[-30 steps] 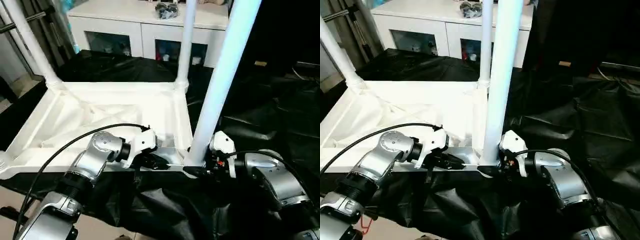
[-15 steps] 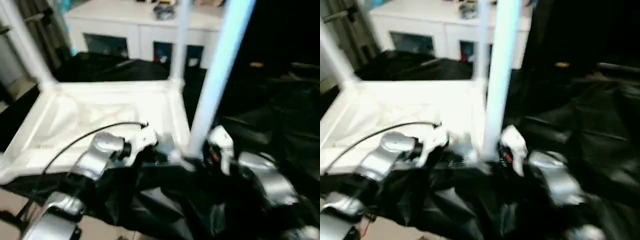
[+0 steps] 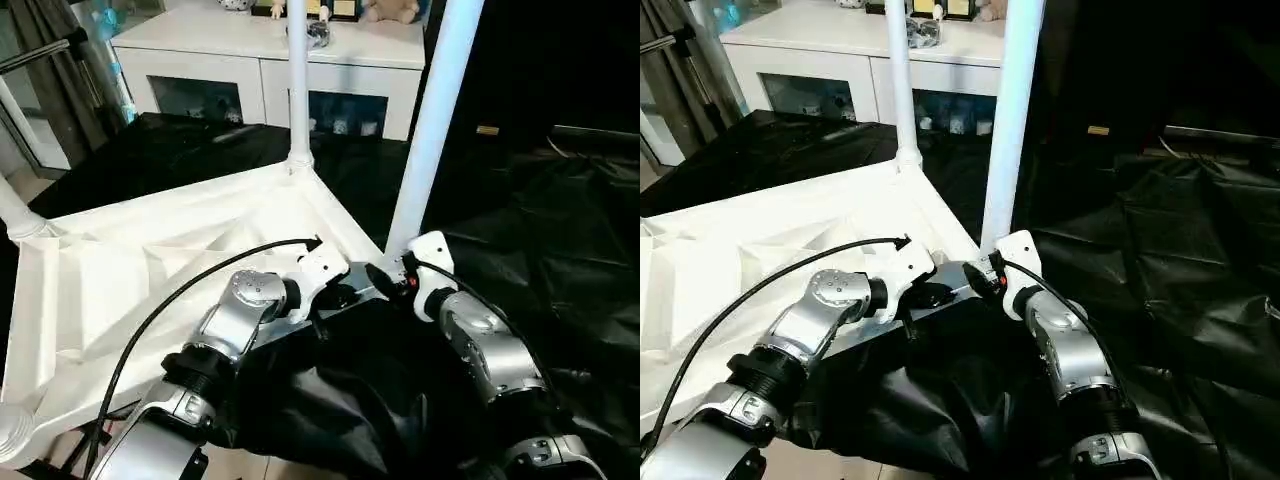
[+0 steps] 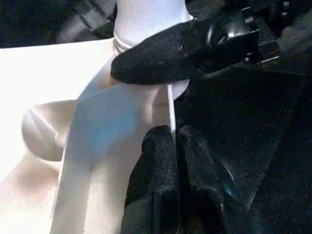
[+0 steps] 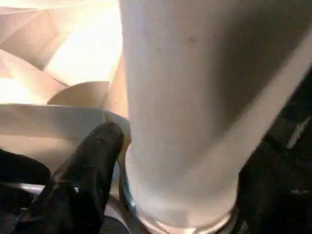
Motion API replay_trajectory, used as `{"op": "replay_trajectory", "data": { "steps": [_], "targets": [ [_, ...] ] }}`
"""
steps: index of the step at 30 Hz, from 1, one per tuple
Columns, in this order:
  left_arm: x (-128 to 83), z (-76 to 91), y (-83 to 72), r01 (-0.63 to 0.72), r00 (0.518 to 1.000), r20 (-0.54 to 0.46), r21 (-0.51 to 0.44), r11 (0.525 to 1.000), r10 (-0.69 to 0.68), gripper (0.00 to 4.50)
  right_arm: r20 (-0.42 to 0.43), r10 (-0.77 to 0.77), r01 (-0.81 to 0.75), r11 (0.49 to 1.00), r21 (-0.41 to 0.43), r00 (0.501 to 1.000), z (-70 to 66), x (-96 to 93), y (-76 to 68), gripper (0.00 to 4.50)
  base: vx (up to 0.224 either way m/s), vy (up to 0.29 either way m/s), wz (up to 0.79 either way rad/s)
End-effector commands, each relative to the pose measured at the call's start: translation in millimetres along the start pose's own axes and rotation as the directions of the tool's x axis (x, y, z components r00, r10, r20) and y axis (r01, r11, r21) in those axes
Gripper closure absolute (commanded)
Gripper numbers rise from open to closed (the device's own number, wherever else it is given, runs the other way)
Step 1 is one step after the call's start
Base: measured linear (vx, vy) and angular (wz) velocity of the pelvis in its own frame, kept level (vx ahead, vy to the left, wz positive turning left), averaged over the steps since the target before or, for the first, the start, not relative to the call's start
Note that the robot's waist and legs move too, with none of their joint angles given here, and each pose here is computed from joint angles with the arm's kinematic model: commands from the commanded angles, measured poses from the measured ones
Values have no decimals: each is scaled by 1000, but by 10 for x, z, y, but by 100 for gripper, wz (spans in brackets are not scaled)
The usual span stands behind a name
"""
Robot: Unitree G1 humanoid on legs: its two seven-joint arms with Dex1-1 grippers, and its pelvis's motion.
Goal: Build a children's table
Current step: Rotate leg to tighten
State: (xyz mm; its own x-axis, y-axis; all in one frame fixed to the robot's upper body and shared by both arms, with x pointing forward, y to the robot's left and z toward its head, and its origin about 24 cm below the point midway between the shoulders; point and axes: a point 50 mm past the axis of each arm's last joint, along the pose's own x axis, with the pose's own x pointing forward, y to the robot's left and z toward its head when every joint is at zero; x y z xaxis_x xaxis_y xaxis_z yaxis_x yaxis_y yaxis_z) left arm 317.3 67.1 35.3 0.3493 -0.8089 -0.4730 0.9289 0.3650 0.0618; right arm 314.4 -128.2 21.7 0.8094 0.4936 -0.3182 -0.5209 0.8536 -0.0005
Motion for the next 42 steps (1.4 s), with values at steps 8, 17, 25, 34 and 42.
{"op": "replay_trajectory", "data": {
  "steps": [8, 17, 25, 34, 42],
  "targets": [
    [-83, 89, -178, 285, 957, 19, 137, 949, -290, 450, -25, 453, -451, 877, -167, 891, 51, -234, 195, 78, 14, -5, 2],
    [-281, -33, -109, 335, 942, -18, 138, 932, -336, 450, -115, 667, -677, 720, -154, 736, 0, -499, 179, 78, 18, -5, 2],
    [-355, -55, -93, 364, 931, -17, 135, 922, -365, 450, -109, 713, -721, 681, -129, 693, 24, -531, 248, 140, 0, 0, 0],
    [-329, -65, -100, 324, 945, -5, 123, 938, -326, 450, -92, 704, -710, 698, -89, 704, -27, -520, 310, 184, 0, 0, 0],
    [-38, 52, -79, 136, 990, 30, 50, 989, -137, 450, -71, 318, -317, 948, 14, 946, -138, -128, 214, 186, 0, 0, 0]
  ]
}}
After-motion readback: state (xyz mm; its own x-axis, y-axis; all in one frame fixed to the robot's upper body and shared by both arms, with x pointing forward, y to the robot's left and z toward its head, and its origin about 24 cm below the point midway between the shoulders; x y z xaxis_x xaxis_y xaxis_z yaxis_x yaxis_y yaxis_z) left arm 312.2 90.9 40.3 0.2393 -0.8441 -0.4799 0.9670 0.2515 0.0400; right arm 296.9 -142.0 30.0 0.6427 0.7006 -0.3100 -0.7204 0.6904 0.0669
